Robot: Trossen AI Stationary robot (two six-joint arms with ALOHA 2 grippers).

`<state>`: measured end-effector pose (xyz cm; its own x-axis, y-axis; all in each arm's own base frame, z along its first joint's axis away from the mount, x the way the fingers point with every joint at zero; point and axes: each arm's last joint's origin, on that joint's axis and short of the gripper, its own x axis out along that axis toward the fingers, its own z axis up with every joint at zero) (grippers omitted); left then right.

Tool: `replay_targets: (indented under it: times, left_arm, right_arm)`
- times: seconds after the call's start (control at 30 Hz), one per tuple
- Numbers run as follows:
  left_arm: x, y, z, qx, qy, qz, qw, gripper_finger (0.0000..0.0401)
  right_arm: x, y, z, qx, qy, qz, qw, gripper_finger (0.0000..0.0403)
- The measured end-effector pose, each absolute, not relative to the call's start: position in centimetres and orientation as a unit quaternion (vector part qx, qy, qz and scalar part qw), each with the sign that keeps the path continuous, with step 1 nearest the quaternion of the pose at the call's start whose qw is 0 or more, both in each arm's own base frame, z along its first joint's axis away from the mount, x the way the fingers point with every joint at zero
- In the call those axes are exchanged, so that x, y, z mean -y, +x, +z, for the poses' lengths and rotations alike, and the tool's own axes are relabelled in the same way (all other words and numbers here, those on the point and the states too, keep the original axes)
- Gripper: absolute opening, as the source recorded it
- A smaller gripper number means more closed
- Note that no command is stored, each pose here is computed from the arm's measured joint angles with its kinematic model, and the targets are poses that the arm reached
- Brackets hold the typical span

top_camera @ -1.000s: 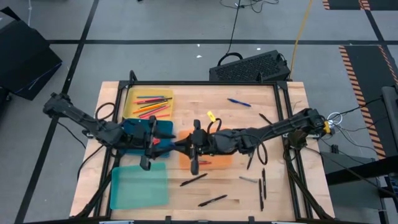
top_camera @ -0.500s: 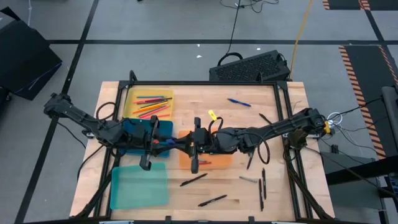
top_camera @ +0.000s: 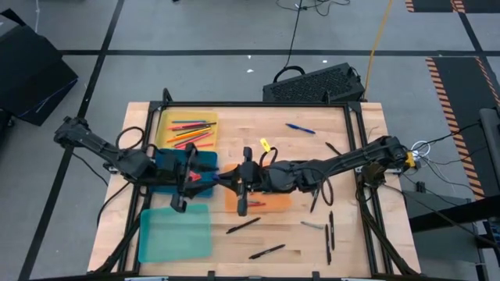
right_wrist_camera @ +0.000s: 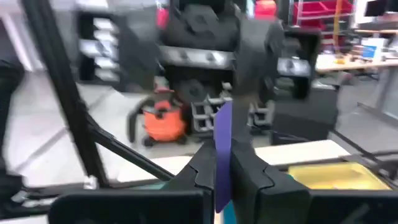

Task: Sort crayons/erasers/pens/pencils in bins
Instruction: Put the purple eraser into the blue bin

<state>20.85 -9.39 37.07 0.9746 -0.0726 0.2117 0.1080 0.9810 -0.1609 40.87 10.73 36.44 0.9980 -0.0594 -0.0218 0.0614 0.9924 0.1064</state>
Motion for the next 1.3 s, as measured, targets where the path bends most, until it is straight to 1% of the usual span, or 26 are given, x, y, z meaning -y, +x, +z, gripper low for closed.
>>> replay_targets:
  times: [0.07,0.1,0.17,0.23,0.63,0.73,0.8,0.83,0.9,1.0,1.1,1.2,1.3]
  left_arm:
    - [9.5,20.8,37.1,0.108,-0.081,-0.046,0.990,0.0234]
    - [9.6,20.9,37.1,0.108,-0.077,-0.046,0.990,0.0241]
    - [9.6,20.8,37.2,0.113,-0.071,-0.045,0.990,0.0246]
    - [9.6,20.8,37.3,0.115,-0.072,-0.044,0.990,0.0239]
    - [9.1,20.9,37.5,0.127,-0.074,-0.036,0.988,0.0130]
    - [8.9,20.9,37.8,0.145,-0.077,-0.047,0.985,0.0086]
    - [8.7,21.0,37.9,0.150,-0.076,-0.051,0.985,0.0040]
    - [8.7,21.0,37.9,0.150,-0.077,-0.050,0.984,0.0024]
    - [8.6,21.1,37.9,0.149,-0.081,-0.050,0.984,0.0018]
    - [8.5,21.1,37.7,0.140,-0.085,-0.049,0.985,0.0017]
    - [8.3,20.7,37.8,0.113,-0.073,-0.048,0.990,0.0016]
    - [7.5,19.2,38.3,0.062,-0.058,-0.017,0.996,0.0015]
    - [6.1,16.6,38.9,-0.008,-0.051,0.016,0.999,0.0015]
  right_arm:
    - [-10.7,40.9,36.4,-0.010,0.049,-0.034,0.998,0.0015]
    - [-10.6,40.9,36.5,-0.005,0.051,-0.035,0.998,0.0015]
    - [-10.5,40.8,36.9,0.004,0.054,-0.035,0.998,0.0015]
    - [-10.5,40.8,37.0,0.013,0.051,-0.034,0.998,0.0015]
    - [-10.7,40.7,38.1,0.066,0.040,-0.005,0.997,0.0015]
    - [-10.7,40.7,38.2,0.072,0.037,-0.004,0.997,0.0015]
    - [-10.7,40.7,38.2,0.072,0.037,-0.005,0.997,0.0016]
    - [-10.7,40.7,38.2,0.072,0.037,-0.005,0.997,0.0016]
    - [-10.7,40.7,38.2,0.072,0.037,-0.005,0.997,0.0022]
    - [-10.7,40.7,38.2,0.070,0.027,-0.008,0.997,0.0041]
    - [-10.7,40.7,38.0,0.062,0.023,-0.008,0.998,0.0075]
    - [-10.7,40.6,37.6,0.033,0.017,-0.033,0.999,0.0118]
    - [-11.0,40.0,37.3,-0.011,0.001,-0.054,0.998,0.0161]
